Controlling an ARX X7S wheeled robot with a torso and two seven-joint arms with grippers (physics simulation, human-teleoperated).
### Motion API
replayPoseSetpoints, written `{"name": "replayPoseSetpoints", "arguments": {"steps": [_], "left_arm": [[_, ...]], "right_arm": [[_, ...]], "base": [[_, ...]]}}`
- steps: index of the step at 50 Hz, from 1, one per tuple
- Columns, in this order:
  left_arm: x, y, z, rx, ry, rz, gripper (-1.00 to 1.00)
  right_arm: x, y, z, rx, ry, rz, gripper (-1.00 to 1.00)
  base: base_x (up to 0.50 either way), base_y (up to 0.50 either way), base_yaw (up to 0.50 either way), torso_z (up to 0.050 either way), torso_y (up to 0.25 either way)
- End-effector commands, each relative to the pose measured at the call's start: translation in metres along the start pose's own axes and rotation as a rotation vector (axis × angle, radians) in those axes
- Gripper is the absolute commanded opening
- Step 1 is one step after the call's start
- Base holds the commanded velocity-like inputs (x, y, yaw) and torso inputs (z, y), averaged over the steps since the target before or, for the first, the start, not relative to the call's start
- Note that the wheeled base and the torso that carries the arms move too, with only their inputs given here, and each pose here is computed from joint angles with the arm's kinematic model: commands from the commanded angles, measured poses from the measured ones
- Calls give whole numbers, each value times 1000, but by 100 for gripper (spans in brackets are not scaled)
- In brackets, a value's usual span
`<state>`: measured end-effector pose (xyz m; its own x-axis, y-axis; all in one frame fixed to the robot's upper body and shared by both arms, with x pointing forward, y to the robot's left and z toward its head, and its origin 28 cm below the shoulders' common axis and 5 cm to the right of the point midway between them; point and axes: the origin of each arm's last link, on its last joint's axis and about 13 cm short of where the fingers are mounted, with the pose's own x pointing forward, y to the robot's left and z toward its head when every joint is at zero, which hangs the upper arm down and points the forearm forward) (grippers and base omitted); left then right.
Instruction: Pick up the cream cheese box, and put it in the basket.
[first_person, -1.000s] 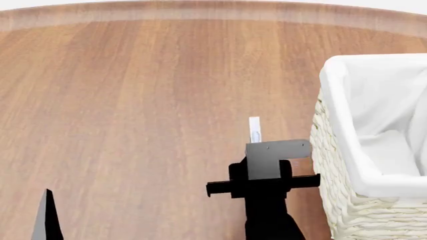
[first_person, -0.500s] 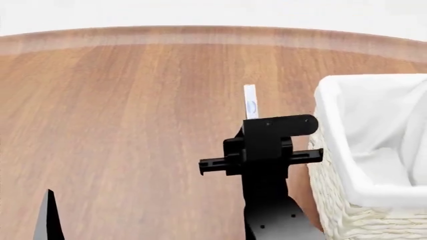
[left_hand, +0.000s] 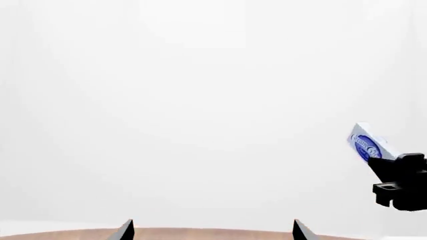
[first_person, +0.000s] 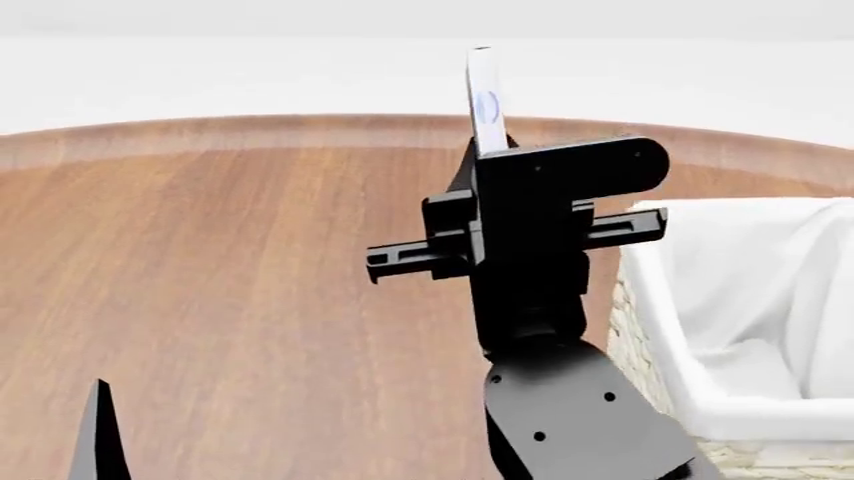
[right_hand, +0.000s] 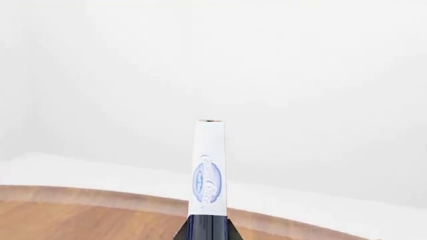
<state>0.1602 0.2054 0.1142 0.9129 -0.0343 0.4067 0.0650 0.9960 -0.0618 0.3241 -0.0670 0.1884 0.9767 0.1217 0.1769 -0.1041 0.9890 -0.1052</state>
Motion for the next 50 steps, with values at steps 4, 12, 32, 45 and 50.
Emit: {"name": "replayPoseSetpoints", "arguments": {"steps": [4,12,32,45,50], "left_arm": [[0,0,1,3,-5,2,100],[0,1,2,5,-12,5,100],[2,2,1,5,-8,3,100],[2,2,1,8,-14,10,100],[3,4,-1,10,-14,14,100]], "right_arm": [[-15,-13,50,-45,-139,-9,-100],[-22,-40,57,-58,-146,-49,-100],[-29,-114,63,-85,-95,-204,-100],[-3,-139,61,-32,51,-170,-100],[9,-158,69,-62,124,-163,-100]], "base": [[0,0,0,0,0],[0,0,0,0,0],[0,0,0,0,86],[0,0,0,0,0],[0,0,0,0,0]]}}
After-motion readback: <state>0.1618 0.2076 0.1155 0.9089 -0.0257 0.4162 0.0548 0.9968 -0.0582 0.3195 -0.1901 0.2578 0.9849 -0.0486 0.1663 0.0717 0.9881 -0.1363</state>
